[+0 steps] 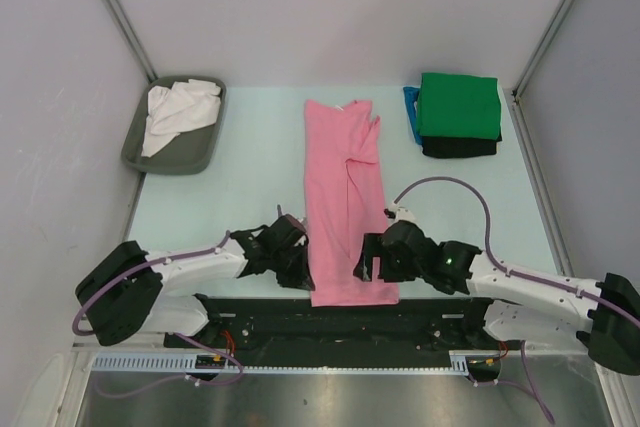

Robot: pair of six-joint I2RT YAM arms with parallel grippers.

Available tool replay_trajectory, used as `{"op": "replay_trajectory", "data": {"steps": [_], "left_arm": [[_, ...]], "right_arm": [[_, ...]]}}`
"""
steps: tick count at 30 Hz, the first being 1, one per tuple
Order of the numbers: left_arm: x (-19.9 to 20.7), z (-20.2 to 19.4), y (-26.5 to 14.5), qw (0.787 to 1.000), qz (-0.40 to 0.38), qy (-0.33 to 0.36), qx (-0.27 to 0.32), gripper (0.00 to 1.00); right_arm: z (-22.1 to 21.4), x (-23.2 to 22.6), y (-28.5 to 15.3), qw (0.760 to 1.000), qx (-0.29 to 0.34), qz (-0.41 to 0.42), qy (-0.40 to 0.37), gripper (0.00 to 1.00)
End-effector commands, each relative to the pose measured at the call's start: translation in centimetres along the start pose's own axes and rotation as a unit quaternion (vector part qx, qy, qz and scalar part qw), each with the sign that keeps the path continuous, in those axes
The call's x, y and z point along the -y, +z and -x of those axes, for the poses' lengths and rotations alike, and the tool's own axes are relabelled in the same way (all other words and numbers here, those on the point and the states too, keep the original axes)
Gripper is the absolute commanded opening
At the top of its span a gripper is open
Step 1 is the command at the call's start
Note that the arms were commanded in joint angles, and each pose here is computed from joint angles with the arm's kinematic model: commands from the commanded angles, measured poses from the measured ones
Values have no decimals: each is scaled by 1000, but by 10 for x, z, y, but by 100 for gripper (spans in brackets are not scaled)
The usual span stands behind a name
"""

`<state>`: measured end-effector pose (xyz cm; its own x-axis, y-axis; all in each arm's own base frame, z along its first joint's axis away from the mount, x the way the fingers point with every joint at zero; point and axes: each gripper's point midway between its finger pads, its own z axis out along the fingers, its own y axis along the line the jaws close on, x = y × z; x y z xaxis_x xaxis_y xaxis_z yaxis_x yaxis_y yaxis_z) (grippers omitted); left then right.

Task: Fold and stack the t-shirts

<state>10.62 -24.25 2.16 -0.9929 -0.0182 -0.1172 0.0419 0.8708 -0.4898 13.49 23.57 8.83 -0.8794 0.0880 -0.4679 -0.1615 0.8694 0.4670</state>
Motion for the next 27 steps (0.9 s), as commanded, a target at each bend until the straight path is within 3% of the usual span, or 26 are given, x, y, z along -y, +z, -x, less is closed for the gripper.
{"op": "replay_trajectory", "data": {"steps": [1,7,8,9,12,15,19,22,27], "left_arm": [[8,-1,-1,1000,-25,-11,9,6],[4,-3,-1,999,-25,-17,13,19],[4,-3,-1,999,-26,-18,14,24],[1,-4,0,999,-23,-21,14,39],[1,-4,-2,999,-29,-27,20,62],[3,-2,-8,998,-40,-31,34,75],[4,1,-17,997,-48,-30,54,78],[5,2,-21,997,-50,-28,58,78],[3,0,-22,997,-48,-28,58,78]], "right_arm": [[-13,-22,4,999,-8,35,31,86],[-42,-35,11,998,-37,43,23,85],[-46,-39,12,998,-40,47,19,85],[-47,-38,14,998,-41,43,21,85],[-54,-39,20,998,-49,40,18,82],[-57,-40,22,998,-51,39,19,79],[-55,-36,22,998,-45,32,21,74],[-54,-33,22,999,-42,25,18,65],[-58,-27,27,999,-48,11,13,61]]}}
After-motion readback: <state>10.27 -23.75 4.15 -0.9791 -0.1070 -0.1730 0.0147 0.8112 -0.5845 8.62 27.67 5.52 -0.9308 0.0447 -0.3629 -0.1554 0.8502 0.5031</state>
